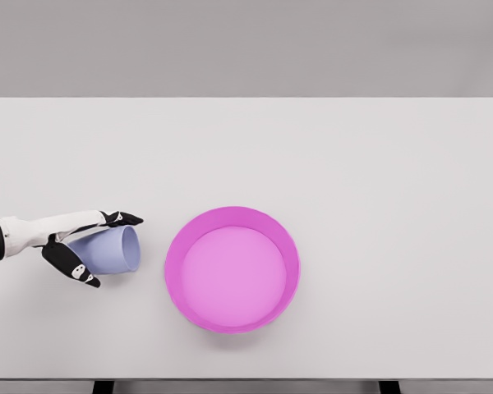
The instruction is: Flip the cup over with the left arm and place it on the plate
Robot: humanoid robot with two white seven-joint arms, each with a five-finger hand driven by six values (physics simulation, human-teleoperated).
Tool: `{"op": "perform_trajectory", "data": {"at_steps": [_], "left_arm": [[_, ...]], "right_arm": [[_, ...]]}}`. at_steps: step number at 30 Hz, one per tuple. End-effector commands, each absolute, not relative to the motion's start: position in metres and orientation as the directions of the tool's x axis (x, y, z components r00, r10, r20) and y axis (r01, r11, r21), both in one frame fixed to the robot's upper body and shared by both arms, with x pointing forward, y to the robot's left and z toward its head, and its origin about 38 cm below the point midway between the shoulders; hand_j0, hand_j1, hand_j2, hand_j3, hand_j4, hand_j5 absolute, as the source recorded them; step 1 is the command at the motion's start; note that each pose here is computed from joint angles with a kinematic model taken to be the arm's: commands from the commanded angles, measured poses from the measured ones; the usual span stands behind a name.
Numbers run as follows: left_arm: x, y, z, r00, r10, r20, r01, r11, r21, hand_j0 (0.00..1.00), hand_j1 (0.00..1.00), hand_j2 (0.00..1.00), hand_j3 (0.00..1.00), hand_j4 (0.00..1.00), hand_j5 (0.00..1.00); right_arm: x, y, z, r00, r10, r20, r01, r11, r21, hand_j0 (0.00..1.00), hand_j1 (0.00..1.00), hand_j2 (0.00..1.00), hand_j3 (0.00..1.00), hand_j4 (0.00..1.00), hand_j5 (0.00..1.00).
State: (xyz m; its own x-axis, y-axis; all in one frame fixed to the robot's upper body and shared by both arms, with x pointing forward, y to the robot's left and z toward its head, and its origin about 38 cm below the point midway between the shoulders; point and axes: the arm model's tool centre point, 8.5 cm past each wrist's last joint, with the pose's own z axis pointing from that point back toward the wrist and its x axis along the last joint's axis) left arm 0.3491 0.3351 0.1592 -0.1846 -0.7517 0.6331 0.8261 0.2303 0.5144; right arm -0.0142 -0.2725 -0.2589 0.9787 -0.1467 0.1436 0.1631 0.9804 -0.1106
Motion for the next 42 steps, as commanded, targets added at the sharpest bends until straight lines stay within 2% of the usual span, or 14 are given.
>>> {"op": "perform_trajectory", "data": {"at_steps": [1, 4, 14, 17, 22, 31, 42], "left_arm": [[0.349, 0.335, 0.159, -0.185, -0.753, 0.631, 0.826, 0.229, 0.515, 0.95, 0.95, 0.95, 0.95, 0.95, 0.95], [0.349, 0.335, 0.159, -0.188, -0.756, 0.627, 0.825, 0.224, 0.519, 0.88, 0.88, 0.88, 0.88, 0.88, 0.88], [0.349, 0.328, 0.158, -0.207, -0.735, 0.645, 0.825, 0.223, 0.519, 0.87, 0.87, 0.87, 0.87, 0.87, 0.87], [0.349, 0.328, 0.157, -0.208, -0.737, 0.643, 0.825, 0.221, 0.52, 0.78, 0.78, 0.78, 0.78, 0.78, 0.78], [0.349, 0.328, 0.158, -0.209, -0.735, 0.645, 0.825, 0.222, 0.521, 0.69, 0.69, 0.69, 0.69, 0.69, 0.69], [0.351, 0.325, 0.168, -0.256, -0.711, 0.655, 0.809, 0.213, 0.548, 0.72, 0.72, 0.72, 0.72, 0.72, 0.72], [0.349, 0.309, 0.193, -0.338, -0.543, 0.769, 0.808, 0.252, 0.533, 0.73, 0.73, 0.73, 0.73, 0.73, 0.73]], "right_arm": [[-0.014, -0.273, -0.259, 0.979, -0.147, 0.144, 0.164, 0.98, -0.111, 1.0, 1.0, 1.0, 1.0, 1.0, 1.0], [-0.014, -0.273, -0.259, 0.979, -0.147, 0.144, 0.164, 0.98, -0.111, 1.0, 1.0, 1.0, 1.0, 1.0, 1.0], [-0.014, -0.273, -0.259, 0.979, -0.147, 0.144, 0.164, 0.98, -0.111, 1.0, 1.0, 1.0, 1.0, 1.0, 1.0], [-0.014, -0.273, -0.259, 0.979, -0.147, 0.144, 0.164, 0.98, -0.111, 1.0, 1.0, 1.0, 1.0, 1.0, 1.0], [-0.014, -0.273, -0.259, 0.979, -0.147, 0.144, 0.164, 0.98, -0.111, 1.0, 1.0, 1.0, 1.0, 1.0, 1.0], [-0.014, -0.273, -0.259, 0.979, -0.147, 0.144, 0.164, 0.98, -0.111, 1.0, 1.0, 1.0, 1.0, 1.0, 1.0], [-0.014, -0.273, -0.259, 0.979, -0.147, 0.144, 0.164, 0.98, -0.111, 1.0, 1.0, 1.0, 1.0, 1.0, 1.0]]}}
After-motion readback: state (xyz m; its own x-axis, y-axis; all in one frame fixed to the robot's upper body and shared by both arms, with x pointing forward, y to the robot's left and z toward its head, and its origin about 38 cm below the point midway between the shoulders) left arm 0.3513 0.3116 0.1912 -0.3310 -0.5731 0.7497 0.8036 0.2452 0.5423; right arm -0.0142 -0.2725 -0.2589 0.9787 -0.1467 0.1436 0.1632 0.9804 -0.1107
